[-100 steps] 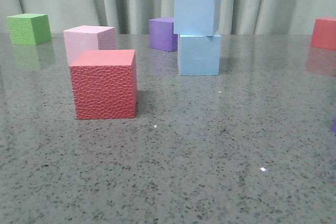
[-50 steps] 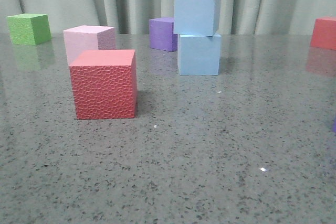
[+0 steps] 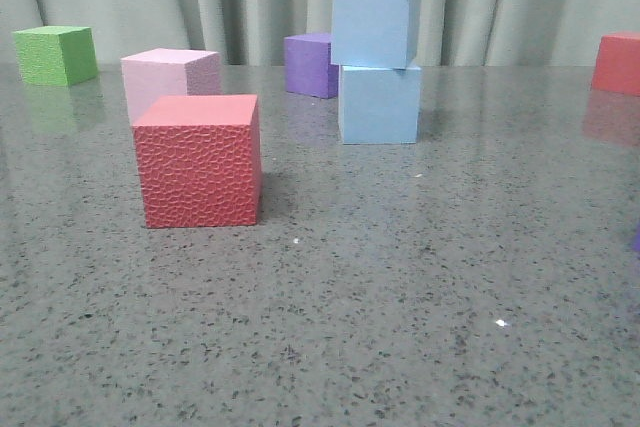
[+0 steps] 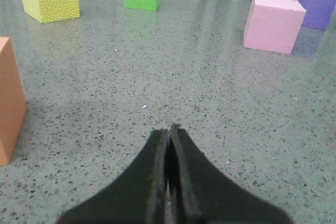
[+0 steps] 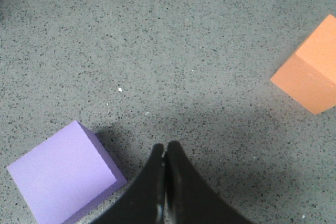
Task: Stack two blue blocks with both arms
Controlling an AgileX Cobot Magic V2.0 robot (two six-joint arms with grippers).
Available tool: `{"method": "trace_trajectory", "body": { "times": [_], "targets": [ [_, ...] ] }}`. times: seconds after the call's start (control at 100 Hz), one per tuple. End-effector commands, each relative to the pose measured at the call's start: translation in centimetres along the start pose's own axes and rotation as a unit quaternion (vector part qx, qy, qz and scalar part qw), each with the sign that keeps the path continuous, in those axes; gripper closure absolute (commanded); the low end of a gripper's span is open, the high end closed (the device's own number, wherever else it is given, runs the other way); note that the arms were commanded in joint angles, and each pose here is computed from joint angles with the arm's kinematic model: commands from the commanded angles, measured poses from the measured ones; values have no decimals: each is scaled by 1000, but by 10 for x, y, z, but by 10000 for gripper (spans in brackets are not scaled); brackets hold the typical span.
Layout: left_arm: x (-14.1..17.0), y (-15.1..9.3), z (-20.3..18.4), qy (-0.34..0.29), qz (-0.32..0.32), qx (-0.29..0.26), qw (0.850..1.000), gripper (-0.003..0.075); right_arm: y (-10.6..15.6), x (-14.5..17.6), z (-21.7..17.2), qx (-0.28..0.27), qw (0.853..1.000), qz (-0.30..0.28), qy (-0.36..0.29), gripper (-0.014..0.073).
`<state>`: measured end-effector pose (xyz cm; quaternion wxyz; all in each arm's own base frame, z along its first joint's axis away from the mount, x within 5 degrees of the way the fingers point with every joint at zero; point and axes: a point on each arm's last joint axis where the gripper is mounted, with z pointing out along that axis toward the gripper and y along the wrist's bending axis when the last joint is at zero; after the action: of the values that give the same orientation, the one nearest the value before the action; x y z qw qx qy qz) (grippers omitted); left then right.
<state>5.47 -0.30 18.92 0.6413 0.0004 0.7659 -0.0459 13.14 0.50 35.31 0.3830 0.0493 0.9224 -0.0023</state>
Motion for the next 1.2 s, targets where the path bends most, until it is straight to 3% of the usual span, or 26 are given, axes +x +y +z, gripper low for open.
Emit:
{"method": "trace_trajectory", "body": {
  "times": [0.0,0.15,1.19],
  "targets": [
    [-3,-1,-1,-56,-4,9,998,739,0,-9,-8,-5,999,-4,-42,718],
    [-4,-2,0,-82,-3,14,997,739,0,-9,-8,-5,999,-4,-42,718],
    [-4,-2,0,-81,8,12,997,739,0,-9,-8,-5,999,-4,-42,718]
  ]
}}
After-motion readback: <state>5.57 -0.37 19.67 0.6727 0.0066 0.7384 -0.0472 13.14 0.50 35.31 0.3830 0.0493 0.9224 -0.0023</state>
